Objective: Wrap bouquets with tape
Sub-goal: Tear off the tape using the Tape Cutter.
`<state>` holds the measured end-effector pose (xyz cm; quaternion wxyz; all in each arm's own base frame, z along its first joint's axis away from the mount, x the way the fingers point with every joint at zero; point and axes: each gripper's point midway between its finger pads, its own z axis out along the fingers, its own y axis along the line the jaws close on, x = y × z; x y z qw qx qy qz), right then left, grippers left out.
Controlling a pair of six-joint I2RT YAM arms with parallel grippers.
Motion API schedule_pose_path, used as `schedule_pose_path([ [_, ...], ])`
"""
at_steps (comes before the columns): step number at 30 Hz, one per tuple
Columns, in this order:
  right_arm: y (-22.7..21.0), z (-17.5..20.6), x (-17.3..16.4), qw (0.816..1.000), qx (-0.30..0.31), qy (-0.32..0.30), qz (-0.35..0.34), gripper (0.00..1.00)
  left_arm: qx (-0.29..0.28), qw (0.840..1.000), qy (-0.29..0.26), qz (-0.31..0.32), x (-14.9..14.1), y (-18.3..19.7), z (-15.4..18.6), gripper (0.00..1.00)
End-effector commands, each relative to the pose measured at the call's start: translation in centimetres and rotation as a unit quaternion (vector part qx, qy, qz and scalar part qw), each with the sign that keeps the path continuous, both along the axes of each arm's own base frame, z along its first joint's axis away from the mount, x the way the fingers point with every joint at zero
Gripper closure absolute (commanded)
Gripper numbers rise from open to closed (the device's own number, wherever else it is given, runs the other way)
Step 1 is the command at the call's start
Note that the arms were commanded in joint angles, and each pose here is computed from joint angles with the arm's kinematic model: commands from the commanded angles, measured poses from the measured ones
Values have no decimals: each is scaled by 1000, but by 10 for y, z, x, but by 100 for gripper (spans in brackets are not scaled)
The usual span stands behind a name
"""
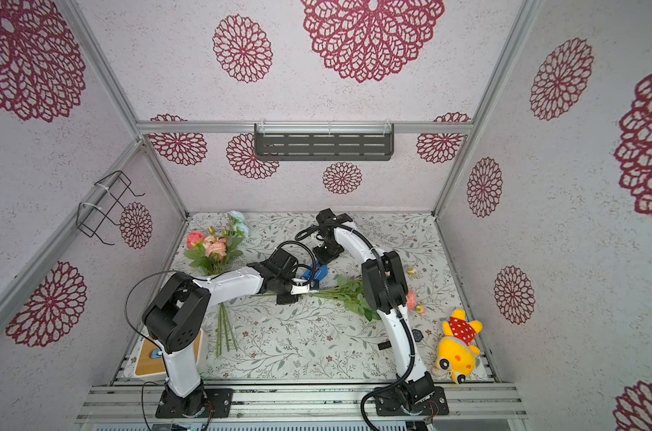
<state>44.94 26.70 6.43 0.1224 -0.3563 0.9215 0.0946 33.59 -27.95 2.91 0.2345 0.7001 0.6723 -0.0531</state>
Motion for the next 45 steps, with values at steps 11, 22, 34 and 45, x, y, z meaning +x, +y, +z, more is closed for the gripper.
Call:
schedule_pose_path([
  [11, -18, -13, 4, 994, -41, -74, 75, 81, 15, 998, 19, -49, 3, 28, 14, 100],
  [22, -14, -5, 23, 981, -46, -151, 116, 88, 13, 993, 66, -92, -1, 18, 0, 100],
  [34, 1, 24, 47, 945, -6, -271, 183, 90, 29, 994, 44, -97, 18, 16, -16, 100],
  [45, 10, 34, 41, 955, 49, -244, 161, 70, 29, 993, 64, -94, 4, 17, -30, 100],
])
